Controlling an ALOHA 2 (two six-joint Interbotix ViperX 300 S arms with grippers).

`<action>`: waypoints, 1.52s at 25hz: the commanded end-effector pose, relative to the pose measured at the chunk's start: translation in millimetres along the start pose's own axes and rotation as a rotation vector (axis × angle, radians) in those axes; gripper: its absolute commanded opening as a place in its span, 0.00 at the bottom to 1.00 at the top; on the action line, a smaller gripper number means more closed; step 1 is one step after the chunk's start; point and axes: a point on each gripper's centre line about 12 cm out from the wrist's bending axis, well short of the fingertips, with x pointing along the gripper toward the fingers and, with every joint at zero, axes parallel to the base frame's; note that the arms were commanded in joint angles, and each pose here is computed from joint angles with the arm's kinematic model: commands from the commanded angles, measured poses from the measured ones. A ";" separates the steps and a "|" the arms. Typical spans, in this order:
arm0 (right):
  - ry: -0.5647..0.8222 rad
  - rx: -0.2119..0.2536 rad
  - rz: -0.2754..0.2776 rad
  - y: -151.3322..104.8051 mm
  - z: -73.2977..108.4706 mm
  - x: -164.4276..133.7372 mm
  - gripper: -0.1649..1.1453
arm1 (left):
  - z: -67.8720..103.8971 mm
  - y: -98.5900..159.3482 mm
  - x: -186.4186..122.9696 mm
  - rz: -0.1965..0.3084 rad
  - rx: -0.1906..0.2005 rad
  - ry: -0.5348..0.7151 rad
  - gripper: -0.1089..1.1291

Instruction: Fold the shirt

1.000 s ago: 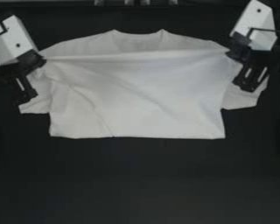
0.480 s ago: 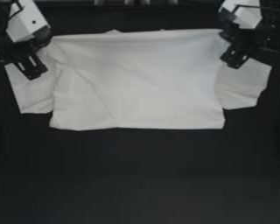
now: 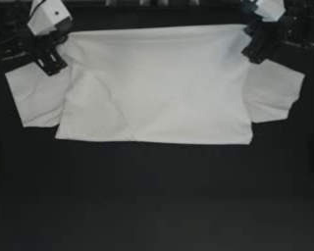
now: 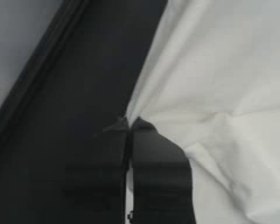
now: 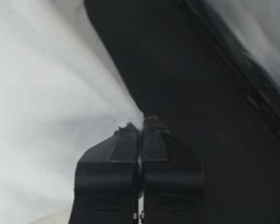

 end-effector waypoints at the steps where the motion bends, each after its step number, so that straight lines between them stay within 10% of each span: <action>1: -0.017 0.023 -0.007 -9.2 2.3 9.4 0.18 | -0.8 3.2 15.6 0.004 -0.001 0.028 0.13; 22: 0.060 0.051 0.061 -3.9 -26.4 87.9 0.19 | -12.2 5.0 72.2 -0.015 -0.003 0.119 0.18; 32: 0.035 0.105 0.082 -0.6 -14.5 84.8 0.74 | 2.3 -2.1 56.1 -0.030 -0.005 0.066 0.88; 38: 0.001 0.108 0.086 6.9 3.4 53.4 0.75 | 18.2 0.2 18.3 -0.026 -0.038 -0.005 0.90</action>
